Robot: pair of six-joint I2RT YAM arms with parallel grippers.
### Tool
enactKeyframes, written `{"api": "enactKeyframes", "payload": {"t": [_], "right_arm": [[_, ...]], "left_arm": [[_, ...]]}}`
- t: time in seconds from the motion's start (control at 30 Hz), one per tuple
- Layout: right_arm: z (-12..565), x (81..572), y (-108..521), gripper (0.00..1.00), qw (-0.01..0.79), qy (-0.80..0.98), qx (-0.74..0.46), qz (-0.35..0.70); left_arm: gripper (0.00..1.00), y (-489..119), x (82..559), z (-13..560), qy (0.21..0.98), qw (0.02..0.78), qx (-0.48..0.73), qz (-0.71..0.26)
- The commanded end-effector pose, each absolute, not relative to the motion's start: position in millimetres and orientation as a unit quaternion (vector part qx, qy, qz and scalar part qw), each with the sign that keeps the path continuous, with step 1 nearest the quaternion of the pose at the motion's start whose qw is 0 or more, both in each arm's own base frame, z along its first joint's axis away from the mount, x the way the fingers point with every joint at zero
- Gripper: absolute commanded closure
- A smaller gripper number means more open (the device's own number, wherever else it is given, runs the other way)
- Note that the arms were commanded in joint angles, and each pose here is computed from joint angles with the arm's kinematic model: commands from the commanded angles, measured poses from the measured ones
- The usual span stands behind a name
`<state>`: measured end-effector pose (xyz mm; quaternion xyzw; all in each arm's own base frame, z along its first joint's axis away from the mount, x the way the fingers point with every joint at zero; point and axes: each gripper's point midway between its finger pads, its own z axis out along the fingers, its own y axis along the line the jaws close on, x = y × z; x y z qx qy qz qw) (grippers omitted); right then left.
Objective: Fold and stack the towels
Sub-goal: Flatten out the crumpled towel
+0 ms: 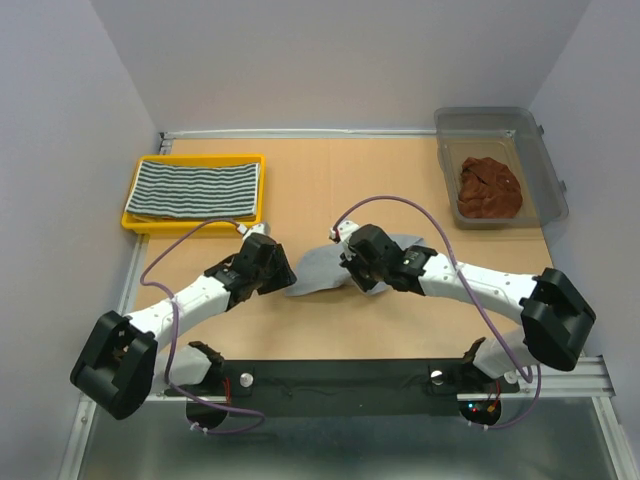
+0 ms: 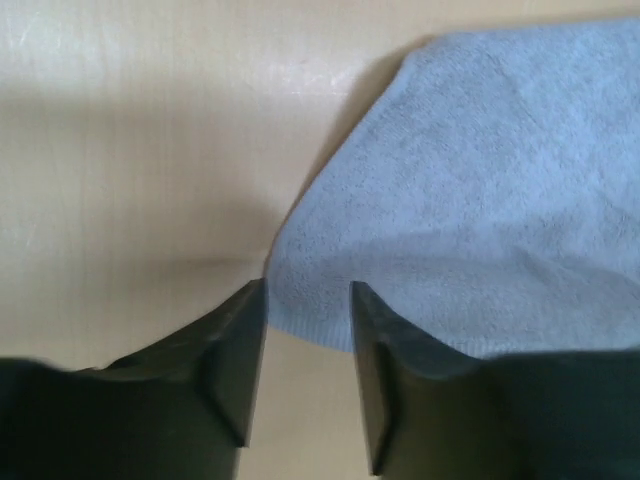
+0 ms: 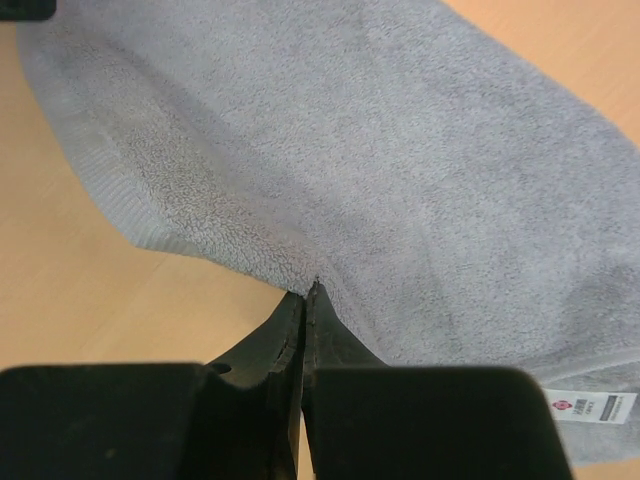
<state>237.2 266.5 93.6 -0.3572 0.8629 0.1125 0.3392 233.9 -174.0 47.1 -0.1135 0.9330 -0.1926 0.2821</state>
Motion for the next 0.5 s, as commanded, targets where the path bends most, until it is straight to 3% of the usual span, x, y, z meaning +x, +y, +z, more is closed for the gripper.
{"api": "enactKeyframes", "payload": {"t": [0.0,0.1,0.47], "right_arm": [[88,236,270,0.99,0.326,0.863,-0.369,0.116],[87,235,270,0.99,0.322,0.865,-0.366,0.120],[106,258,235,1.00,0.309,0.886,-0.317,0.140]], "left_arm": [[0.28,-180,220,51,0.932,0.276,-0.107,-0.209],[0.19,-183,219,60,0.932,0.299,-0.036,-0.202],[0.17,-239,222,112,0.881,0.391,0.190,-0.189]]}}
